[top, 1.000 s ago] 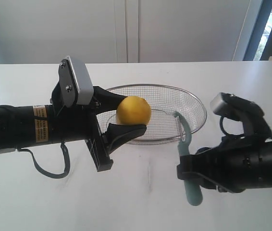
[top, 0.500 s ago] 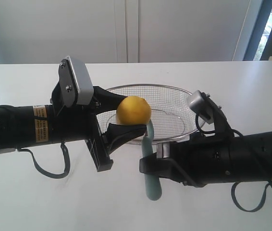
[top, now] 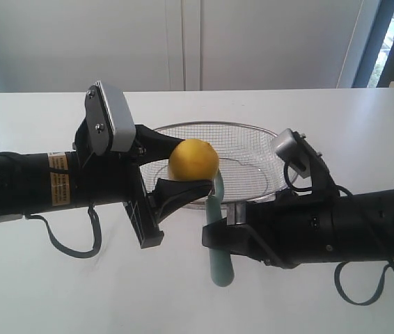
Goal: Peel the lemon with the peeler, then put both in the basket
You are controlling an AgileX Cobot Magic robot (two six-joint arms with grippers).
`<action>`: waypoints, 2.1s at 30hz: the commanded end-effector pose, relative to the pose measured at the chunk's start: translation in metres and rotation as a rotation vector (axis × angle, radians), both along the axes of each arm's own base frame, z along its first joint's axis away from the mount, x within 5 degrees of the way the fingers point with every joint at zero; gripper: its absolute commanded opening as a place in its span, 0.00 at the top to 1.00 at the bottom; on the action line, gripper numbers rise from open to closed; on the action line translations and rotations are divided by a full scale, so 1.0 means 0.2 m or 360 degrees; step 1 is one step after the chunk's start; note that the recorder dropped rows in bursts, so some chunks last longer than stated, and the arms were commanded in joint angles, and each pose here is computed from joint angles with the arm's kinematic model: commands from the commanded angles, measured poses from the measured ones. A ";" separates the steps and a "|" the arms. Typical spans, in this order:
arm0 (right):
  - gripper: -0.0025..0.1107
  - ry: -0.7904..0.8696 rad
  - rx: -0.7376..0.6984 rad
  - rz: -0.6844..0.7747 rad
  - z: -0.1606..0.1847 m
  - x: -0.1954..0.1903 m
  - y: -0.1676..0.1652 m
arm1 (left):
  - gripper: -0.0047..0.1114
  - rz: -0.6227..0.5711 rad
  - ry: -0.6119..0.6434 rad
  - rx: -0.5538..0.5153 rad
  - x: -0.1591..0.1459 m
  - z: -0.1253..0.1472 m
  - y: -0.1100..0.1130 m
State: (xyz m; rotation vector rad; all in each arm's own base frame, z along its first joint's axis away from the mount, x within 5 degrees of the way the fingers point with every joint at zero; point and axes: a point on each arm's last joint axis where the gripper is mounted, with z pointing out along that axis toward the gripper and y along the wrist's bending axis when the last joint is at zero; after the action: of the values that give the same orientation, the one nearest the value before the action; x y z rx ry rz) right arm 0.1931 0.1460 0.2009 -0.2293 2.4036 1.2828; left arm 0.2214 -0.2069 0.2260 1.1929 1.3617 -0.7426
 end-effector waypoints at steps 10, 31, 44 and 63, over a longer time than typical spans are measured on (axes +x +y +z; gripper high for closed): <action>0.98 -0.0020 0.0001 -0.0003 0.00 0.00 0.00 | 0.96 0.0020 0.0004 0.0021 0.00 0.01 0.00; 0.98 -0.0233 0.0048 -0.0063 0.16 -0.04 -0.04 | 0.96 0.0020 0.0004 0.0021 0.00 0.01 0.00; 0.98 -0.0636 0.0210 -0.0023 0.47 -0.29 -0.13 | 0.96 0.0020 0.0004 0.0021 0.00 0.01 0.00; 0.98 -0.0594 -0.0284 -0.0353 0.43 -0.36 -0.30 | 0.96 0.0020 0.0004 0.0021 0.00 0.01 0.00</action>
State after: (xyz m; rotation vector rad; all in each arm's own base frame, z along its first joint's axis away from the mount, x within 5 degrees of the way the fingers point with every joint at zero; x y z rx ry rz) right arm 0.1145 0.0860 0.2925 -0.2546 2.1361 0.8816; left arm 0.2233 -0.2055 0.2230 1.1987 1.3975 -0.7107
